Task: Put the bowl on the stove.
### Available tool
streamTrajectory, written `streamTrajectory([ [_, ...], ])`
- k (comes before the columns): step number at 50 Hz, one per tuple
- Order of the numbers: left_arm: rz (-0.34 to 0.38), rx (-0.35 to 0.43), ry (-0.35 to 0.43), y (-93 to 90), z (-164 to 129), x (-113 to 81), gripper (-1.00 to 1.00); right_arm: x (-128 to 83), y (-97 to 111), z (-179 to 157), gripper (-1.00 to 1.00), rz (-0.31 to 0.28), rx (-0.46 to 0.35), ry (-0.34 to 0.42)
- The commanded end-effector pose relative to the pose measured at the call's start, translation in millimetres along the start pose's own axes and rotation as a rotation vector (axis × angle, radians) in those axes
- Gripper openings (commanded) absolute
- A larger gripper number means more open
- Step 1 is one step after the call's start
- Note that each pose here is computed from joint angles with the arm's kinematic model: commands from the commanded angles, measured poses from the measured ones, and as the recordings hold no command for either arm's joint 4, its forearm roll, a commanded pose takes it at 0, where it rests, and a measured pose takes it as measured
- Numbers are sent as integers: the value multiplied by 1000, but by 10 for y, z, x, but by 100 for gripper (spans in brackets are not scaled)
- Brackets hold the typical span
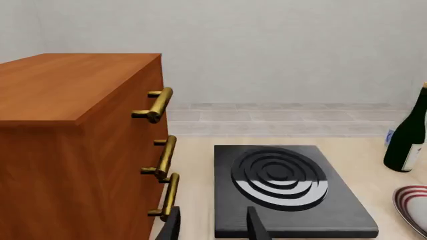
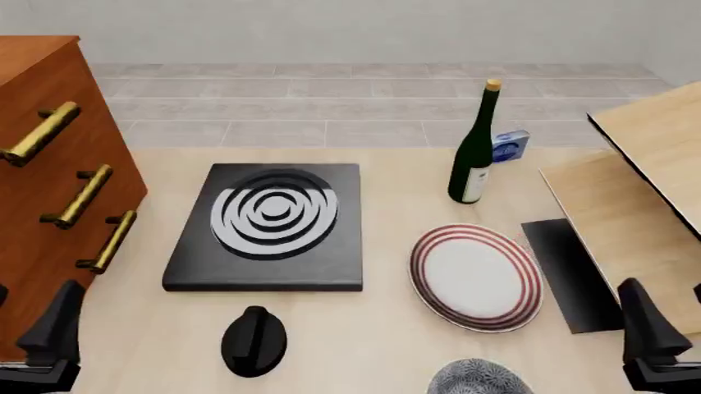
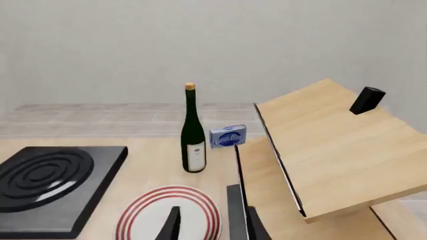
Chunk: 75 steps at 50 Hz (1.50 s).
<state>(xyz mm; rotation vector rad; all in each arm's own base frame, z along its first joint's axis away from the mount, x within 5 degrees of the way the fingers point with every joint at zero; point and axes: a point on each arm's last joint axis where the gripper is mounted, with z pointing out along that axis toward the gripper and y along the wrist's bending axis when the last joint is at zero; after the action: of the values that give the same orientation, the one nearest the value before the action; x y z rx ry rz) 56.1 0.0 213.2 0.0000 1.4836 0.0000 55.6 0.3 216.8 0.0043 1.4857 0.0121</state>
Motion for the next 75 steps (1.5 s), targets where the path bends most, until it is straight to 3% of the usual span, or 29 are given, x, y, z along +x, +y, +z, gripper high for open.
streamTrajectory([
  [1,0,0,0,0,0,0,100,29,0,3,100,-12,0,0],
  [11,0,0,0,0,0,0,100,39,17,2,100,-33,-31,19],
  [17,0,0,0,0,0,0,100,-80,48,2,100,-35,-85,61],
  [25,0,0,0,0,0,0,100,-188,77,3,100,-107,-143,103],
  [29,0,0,0,0,0,0,100,-240,90,28,100,-174,-166,138],
  [33,0,0,0,0,0,0,100,-271,94,32,100,-169,-174,173],
  [34,0,0,0,0,0,0,100,-230,102,105,100,-171,-172,222],
  [36,0,0,0,0,0,0,100,-283,104,63,100,-155,-183,210],
  [49,0,0,0,0,0,0,100,-434,152,68,100,-247,-280,302],
  [55,0,0,0,0,0,0,100,-427,174,74,100,-311,-328,340],
  [60,0,0,0,0,0,0,100,-448,184,60,100,-307,-352,375],
  [65,0,0,0,0,0,0,100,-462,181,39,100,-344,-370,405],
  [75,0,0,0,0,0,0,100,-339,214,23,100,-375,-443,489],
])
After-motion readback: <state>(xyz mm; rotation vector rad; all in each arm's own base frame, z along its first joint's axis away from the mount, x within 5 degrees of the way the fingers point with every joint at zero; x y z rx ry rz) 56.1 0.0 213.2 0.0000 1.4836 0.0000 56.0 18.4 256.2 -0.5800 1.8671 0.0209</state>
